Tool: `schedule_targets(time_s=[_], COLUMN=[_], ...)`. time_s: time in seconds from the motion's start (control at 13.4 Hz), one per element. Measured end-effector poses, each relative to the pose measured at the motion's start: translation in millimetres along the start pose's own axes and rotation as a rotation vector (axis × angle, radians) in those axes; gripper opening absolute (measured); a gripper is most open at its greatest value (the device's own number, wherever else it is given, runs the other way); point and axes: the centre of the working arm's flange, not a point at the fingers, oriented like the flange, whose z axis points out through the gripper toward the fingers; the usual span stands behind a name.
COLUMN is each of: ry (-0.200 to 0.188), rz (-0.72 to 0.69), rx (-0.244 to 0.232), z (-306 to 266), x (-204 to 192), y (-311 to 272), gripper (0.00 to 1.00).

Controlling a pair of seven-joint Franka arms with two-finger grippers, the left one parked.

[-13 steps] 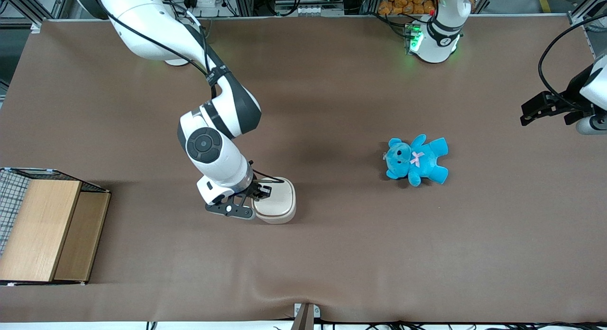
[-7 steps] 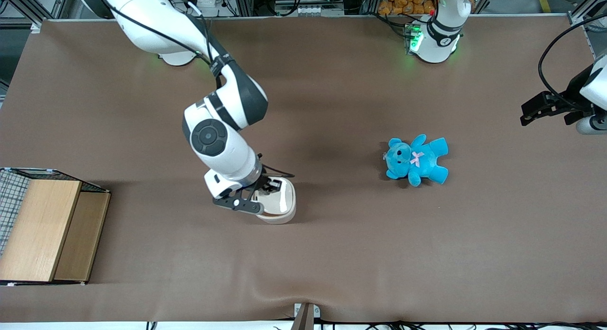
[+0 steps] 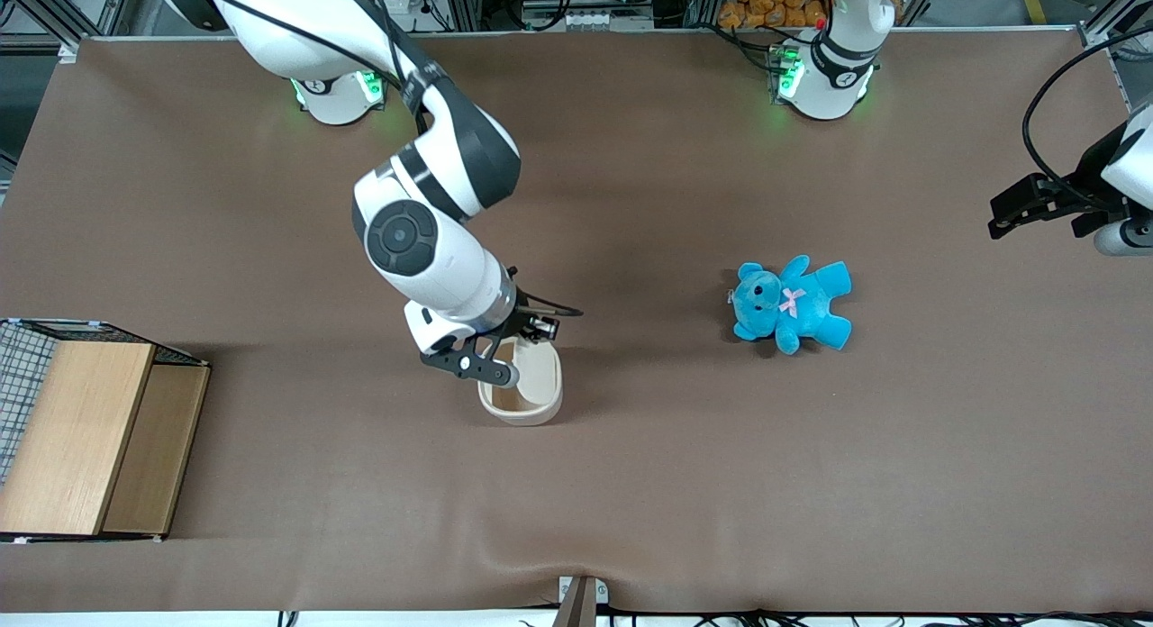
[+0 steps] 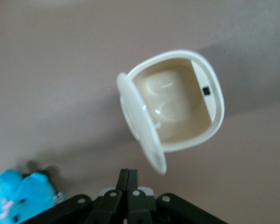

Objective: Open trash can with right arm
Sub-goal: 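Lift the right gripper to swing the lid open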

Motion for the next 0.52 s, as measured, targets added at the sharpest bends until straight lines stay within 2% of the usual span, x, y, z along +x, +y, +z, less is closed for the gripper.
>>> schedule_targets(time_s=[0.07,0.15,0.3,0.52], ry=[-0.012,-0.026,-0.033,-0.017], rz=[0.023,0.041,0.053,0.061], rx=[0.020,0.032,0.043,0.048], z=[-12,-21,-37,-65], x=[-4,-8,-12,-8], y=[-3,-4,-4,4], gripper=[0.06,0.11,0.33,0.63])
